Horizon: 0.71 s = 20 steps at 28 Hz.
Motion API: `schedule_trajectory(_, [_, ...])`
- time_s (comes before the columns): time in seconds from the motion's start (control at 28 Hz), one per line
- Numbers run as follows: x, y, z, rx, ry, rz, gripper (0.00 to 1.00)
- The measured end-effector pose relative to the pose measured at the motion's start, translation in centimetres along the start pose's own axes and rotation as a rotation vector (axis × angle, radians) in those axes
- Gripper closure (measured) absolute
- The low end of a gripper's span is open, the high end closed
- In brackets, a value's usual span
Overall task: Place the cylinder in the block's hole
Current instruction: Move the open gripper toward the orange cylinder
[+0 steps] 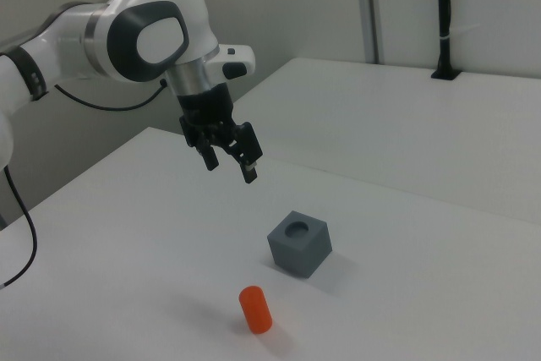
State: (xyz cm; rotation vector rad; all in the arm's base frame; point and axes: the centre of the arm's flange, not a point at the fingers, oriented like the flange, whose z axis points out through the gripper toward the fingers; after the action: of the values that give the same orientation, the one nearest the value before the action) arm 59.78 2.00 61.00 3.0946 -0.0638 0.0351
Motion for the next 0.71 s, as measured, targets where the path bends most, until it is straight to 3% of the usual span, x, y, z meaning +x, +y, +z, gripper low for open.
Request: schedule_trajectory(0.71, [0.6,-2.2,1.7,0.003,-0.022,0.017,0.0])
